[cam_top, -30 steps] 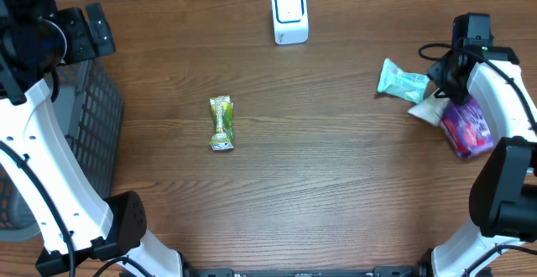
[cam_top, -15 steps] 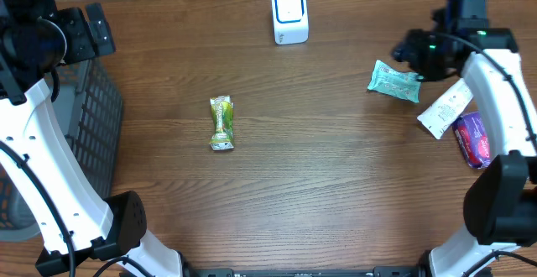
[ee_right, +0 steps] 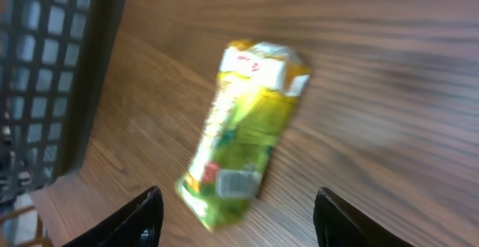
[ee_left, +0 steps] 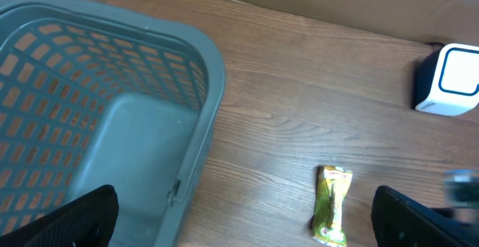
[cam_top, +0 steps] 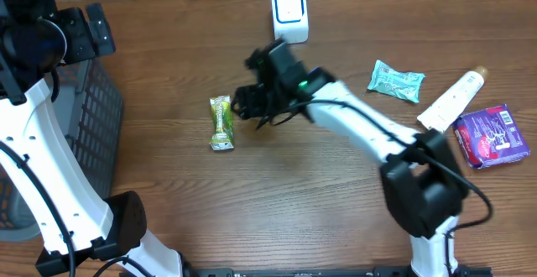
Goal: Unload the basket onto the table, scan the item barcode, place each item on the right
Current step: 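Move the right gripper to the green tea pouch and grasp it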
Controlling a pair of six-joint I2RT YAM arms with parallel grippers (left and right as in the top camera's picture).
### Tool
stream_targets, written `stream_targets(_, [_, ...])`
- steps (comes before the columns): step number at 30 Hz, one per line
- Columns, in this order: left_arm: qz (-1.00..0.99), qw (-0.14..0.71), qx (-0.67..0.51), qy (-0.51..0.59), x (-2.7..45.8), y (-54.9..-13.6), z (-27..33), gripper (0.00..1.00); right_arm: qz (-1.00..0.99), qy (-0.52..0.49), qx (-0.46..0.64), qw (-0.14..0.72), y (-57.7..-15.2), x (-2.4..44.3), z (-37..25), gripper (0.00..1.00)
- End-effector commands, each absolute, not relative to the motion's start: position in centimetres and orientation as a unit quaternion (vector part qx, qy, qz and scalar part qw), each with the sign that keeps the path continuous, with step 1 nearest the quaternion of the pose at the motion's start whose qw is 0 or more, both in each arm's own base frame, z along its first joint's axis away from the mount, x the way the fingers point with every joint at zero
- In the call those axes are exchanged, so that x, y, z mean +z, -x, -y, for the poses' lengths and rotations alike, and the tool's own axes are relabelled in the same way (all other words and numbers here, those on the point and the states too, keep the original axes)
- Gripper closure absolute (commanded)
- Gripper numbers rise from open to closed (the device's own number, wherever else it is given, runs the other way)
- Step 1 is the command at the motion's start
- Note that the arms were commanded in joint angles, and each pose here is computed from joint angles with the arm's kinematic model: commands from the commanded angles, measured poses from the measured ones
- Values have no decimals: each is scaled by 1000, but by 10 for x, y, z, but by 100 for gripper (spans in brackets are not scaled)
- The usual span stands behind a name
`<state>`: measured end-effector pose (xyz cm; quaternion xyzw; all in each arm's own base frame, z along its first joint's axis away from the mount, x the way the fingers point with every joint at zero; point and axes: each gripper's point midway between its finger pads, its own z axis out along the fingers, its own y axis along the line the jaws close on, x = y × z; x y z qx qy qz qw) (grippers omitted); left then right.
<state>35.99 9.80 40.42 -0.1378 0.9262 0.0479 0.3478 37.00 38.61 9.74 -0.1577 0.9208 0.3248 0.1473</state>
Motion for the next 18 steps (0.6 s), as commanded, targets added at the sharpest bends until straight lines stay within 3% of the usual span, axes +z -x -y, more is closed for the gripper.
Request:
stream_targets(1, [-926, 347, 40, 146, 403, -362, -98, 0, -925, 152, 319, 140, -364, 75, -407, 36])
stream_targets(18, [-926, 347, 40, 146, 403, -362, -98, 0, -931, 150, 301, 143, -354, 40, -431, 43])
